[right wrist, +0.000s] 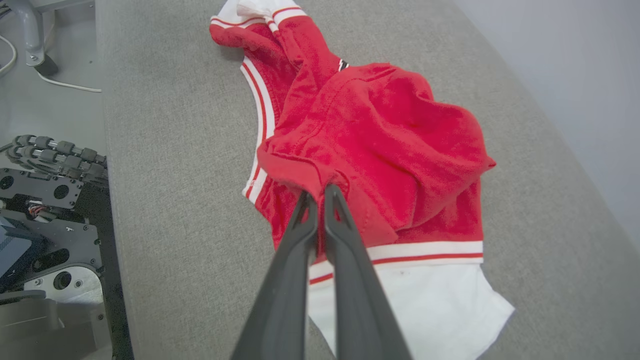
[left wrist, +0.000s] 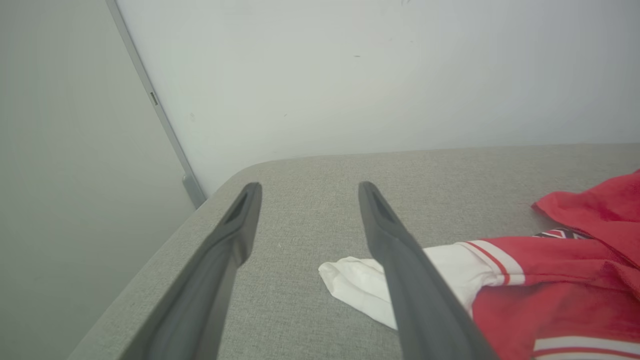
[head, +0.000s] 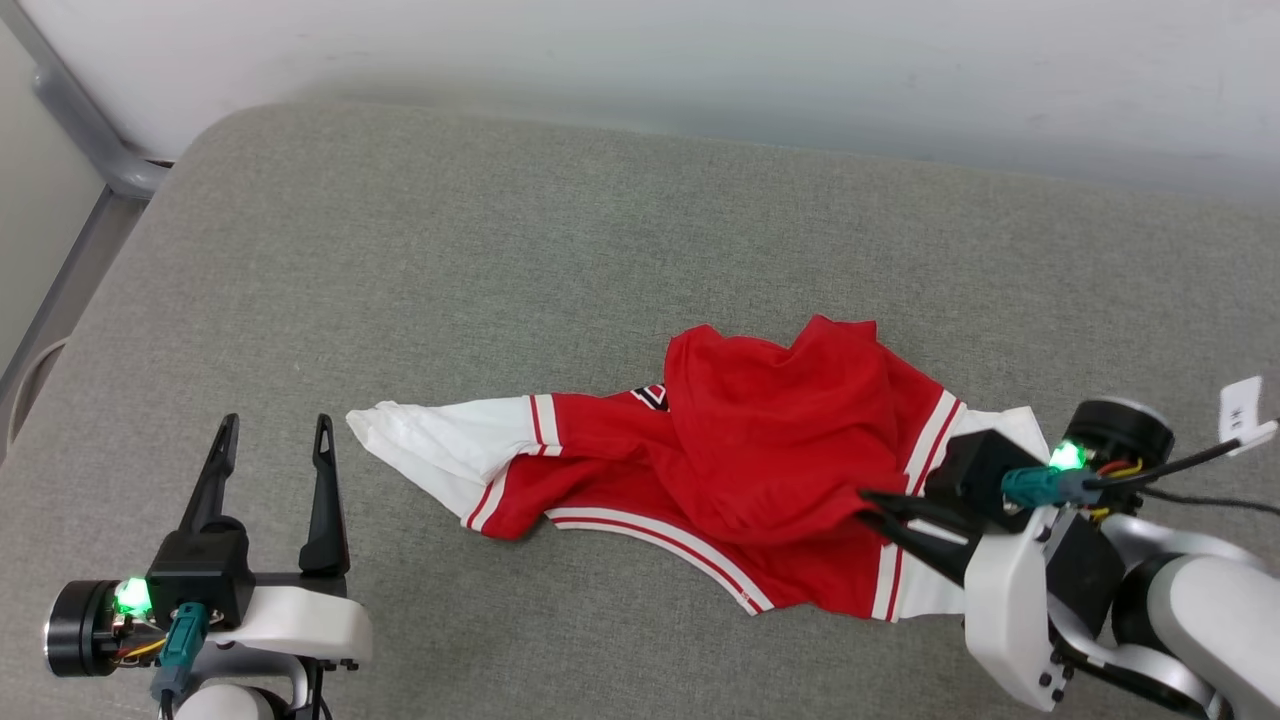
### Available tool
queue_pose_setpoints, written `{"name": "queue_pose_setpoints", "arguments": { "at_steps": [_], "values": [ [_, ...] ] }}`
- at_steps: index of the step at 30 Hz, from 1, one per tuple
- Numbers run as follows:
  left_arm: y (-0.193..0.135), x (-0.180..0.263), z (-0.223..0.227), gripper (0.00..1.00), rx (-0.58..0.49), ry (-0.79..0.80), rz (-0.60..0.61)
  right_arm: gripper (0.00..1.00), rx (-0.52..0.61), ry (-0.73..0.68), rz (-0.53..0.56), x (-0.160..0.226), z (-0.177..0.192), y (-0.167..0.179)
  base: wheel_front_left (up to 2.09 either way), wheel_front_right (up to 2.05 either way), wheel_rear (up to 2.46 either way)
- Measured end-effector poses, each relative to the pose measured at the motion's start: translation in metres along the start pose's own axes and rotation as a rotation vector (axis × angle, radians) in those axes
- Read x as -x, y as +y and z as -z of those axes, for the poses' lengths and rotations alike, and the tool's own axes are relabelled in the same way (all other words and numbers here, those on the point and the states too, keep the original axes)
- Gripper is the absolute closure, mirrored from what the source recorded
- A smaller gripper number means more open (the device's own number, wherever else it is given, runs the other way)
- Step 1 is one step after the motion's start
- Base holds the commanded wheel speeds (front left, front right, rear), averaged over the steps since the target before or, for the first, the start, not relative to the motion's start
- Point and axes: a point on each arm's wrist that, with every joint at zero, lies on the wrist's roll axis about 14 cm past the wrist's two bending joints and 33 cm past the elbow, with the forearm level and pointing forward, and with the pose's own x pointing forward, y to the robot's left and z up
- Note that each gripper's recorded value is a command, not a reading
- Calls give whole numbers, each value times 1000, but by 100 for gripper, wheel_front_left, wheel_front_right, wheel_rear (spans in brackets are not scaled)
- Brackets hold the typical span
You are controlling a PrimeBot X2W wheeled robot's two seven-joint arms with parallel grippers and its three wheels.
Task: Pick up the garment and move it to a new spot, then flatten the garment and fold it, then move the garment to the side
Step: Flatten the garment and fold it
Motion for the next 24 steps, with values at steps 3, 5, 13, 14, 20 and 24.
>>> {"name": "queue_pose_setpoints", "arguments": {
  "at_steps": [3,5,13,14,20,24],
  "values": [
    [0,1,-1,0,0,-3,1,100,30,-59,23,2,-21,-7,0,0,0],
    [-1,1,-1,0,-1,-2,2,100,44,-81,26,0,-31,-10,0,0,0],
    [-7,-11,4,0,6,6,1,100,95,-141,118,-23,-73,-72,0,0,0],
    [-8,-14,5,0,12,6,0,100,102,-140,136,-28,-78,-85,0,0,0],
    [-15,-30,16,0,24,30,-4,100,135,-113,243,-69,-97,-159,0,0,0],
    [-18,-40,26,0,27,49,-13,100,95,-61,310,-99,-84,-205,0,0,0]
  ]
}}
